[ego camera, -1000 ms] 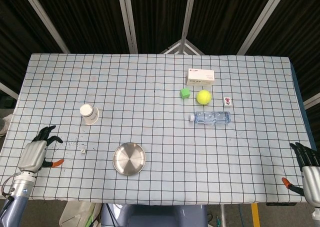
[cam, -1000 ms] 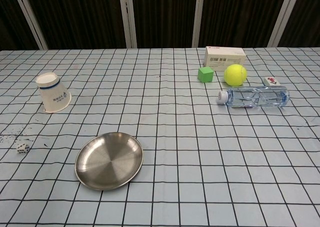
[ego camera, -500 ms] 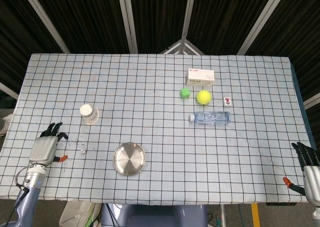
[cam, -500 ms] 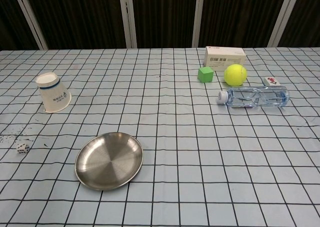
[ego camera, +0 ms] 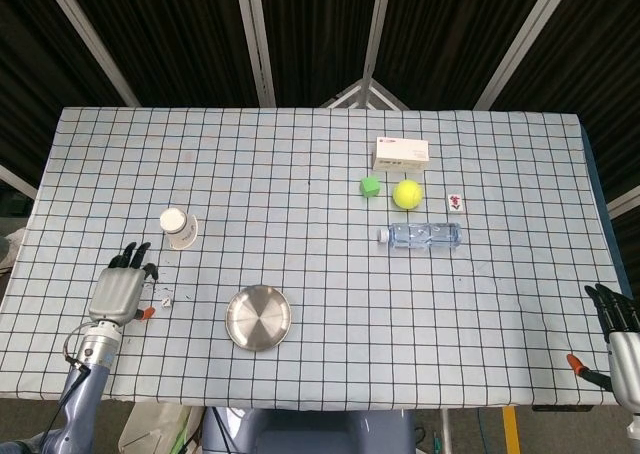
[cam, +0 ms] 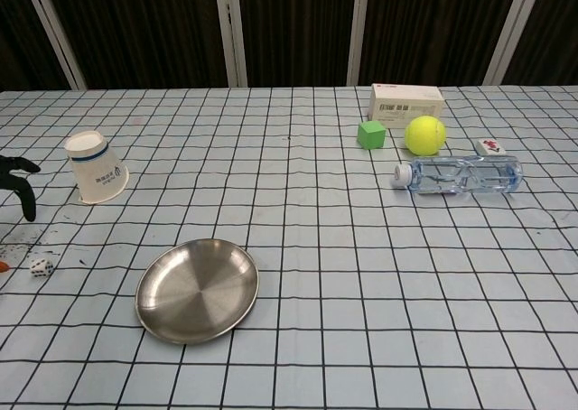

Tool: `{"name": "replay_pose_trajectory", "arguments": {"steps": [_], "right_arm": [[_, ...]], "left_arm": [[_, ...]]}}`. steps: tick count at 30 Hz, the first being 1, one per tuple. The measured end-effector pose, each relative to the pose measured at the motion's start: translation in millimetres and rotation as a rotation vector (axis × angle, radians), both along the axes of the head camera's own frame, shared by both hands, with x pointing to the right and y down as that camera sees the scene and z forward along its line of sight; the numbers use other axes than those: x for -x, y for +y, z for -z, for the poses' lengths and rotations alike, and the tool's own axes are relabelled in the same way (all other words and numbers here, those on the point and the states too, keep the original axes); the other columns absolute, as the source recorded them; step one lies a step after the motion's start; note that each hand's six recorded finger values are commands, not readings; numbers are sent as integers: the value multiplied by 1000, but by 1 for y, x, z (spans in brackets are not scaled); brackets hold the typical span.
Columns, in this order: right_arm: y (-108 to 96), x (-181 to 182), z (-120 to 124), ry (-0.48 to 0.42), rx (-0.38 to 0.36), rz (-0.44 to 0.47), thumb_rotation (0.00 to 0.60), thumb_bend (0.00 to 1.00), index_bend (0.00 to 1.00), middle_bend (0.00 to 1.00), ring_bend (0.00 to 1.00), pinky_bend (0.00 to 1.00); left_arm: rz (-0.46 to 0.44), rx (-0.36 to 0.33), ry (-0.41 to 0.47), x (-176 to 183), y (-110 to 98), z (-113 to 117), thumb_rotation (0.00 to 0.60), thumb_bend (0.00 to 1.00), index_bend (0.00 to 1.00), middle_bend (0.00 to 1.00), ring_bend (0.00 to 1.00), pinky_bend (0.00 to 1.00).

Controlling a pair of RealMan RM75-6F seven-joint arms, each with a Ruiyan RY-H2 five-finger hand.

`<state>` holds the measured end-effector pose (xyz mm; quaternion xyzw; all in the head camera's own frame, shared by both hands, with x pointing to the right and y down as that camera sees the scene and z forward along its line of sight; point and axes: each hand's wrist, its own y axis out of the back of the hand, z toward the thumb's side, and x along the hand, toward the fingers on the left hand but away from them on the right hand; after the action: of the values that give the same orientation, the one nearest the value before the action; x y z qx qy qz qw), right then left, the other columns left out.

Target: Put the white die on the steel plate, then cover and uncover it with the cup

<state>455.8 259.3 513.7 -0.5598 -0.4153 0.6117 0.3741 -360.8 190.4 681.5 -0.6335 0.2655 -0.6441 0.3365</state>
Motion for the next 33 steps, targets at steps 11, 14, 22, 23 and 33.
{"name": "replay_pose_trajectory", "arguments": {"steps": [11,14,22,23,33], "right_arm": [[-1,-1,2,-5,-8,-5,600,42,124,141,145,159],[0,-1,3,-6,-8,-3,600,41,124,141,145,159],[-1,-1,3,-8,-9,-3,600,41,124,141,145,159],[-1,-1,3,-8,-9,-3,600,42,124,140,145,159],[0,-1,3,-9,-7,0,600,42,124,141,145,160]], "left_arm": [[-17,41,-24,-8,11,-16,600,185,433,50,8,185],[-20,39,-26,-9,12,-18,600,206,445,53,8,185],[-32,32,-29,-14,12,-21,600,325,464,57,8,185],[-32,31,-30,-14,12,-21,600,338,467,57,8,185],[-31,22,-21,-18,11,-23,600,399,485,63,8,185]]}}
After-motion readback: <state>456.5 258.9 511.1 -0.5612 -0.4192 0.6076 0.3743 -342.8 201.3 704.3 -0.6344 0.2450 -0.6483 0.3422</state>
